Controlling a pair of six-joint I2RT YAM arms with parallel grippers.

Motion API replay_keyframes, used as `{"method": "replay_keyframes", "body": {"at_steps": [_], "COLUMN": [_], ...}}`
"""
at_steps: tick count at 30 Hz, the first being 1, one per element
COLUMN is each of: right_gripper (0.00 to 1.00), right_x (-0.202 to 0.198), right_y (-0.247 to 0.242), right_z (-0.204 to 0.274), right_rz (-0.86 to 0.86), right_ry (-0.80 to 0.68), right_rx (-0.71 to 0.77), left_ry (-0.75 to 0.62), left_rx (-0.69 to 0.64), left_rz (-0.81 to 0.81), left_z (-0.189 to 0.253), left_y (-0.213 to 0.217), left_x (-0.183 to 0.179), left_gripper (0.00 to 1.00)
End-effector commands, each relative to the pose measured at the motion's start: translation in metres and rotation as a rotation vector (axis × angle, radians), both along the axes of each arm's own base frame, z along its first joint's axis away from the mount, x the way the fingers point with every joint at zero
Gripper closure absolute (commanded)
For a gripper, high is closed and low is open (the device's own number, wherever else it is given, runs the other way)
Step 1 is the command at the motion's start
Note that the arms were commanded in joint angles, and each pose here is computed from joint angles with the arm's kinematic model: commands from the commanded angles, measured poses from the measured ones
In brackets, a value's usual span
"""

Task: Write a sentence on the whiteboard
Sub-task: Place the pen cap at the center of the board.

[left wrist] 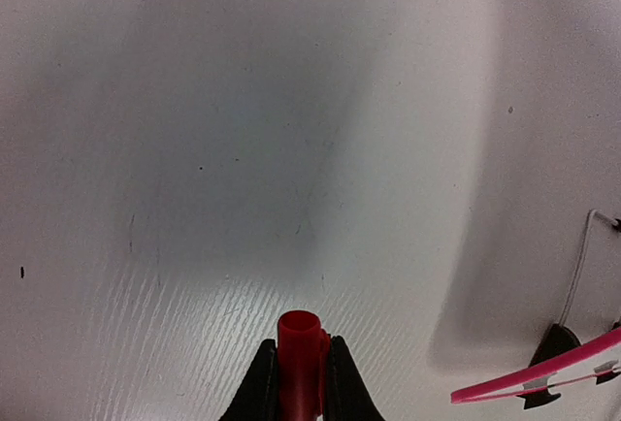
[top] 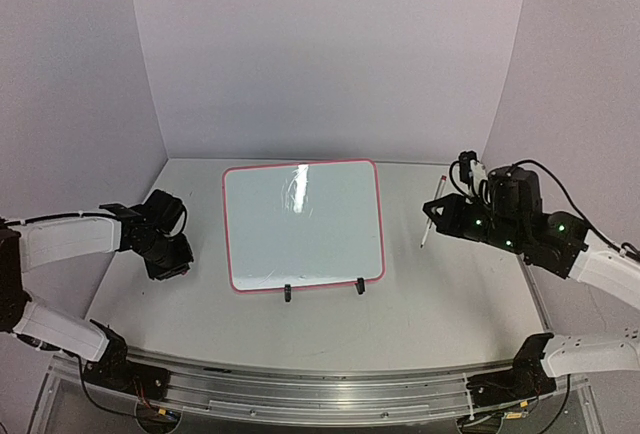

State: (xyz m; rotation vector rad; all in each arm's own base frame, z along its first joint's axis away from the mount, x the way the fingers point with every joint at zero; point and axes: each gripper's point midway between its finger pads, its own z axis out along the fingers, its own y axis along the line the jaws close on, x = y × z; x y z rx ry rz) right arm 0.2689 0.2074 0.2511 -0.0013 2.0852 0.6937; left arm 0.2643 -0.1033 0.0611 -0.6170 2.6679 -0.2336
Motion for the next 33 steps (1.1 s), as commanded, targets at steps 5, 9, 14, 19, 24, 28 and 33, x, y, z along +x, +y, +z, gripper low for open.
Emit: {"method": "replay_keyframes", "body": {"at_steps": [5, 9, 14, 19, 24, 28, 33], "right_gripper": [1.00, 1.00, 1.00, 1.00, 1.00, 1.00, 1.00], "right_x": [-0.014, -0.016, -0.017, -0.017, -0.019, -0.020, -0.021], "right_y": [-0.011, -0.013, -0.015, -0.017, -0.019, -0.020, -0.021], "right_z": [0.001, -0.003, -0.009, -0.012, -0.013, -0.012, -0.011], "right_rz": [0.001, -0.003, -0.008, -0.020, -0.027, -0.028, -0.028], "right_ry": [0.020, 0.030, 0.046, 0.052, 0.054, 0.054, 0.049], "right_rx": [-0.007, -0.012, -0.015, -0.018, -0.011, -0.006, -0.001], "left_ry": [0.042, 0.087, 0.106, 0.131, 0.147, 0.156, 0.151], "left_rx": [-0.015, 0.002, 0.015, 0.028, 0.031, 0.045, 0.044], "left_rz": [-0.147, -0.144, -0.140, -0.142, -0.143, -0.135, -0.141], "left_z": [-0.030, -0.041, -0.045, -0.051, -0.055, -0.055, -0.051], "left_y": [-0.013, -0.011, -0.008, -0.006, -0.006, -0.003, -0.003], "left_x": [0.019, 0.016, 0.012, 0.009, 0.007, 0.006, 0.006], "left_gripper": [1.00, 1.00, 0.96, 0.88, 0.85, 0.75, 0.63]}}
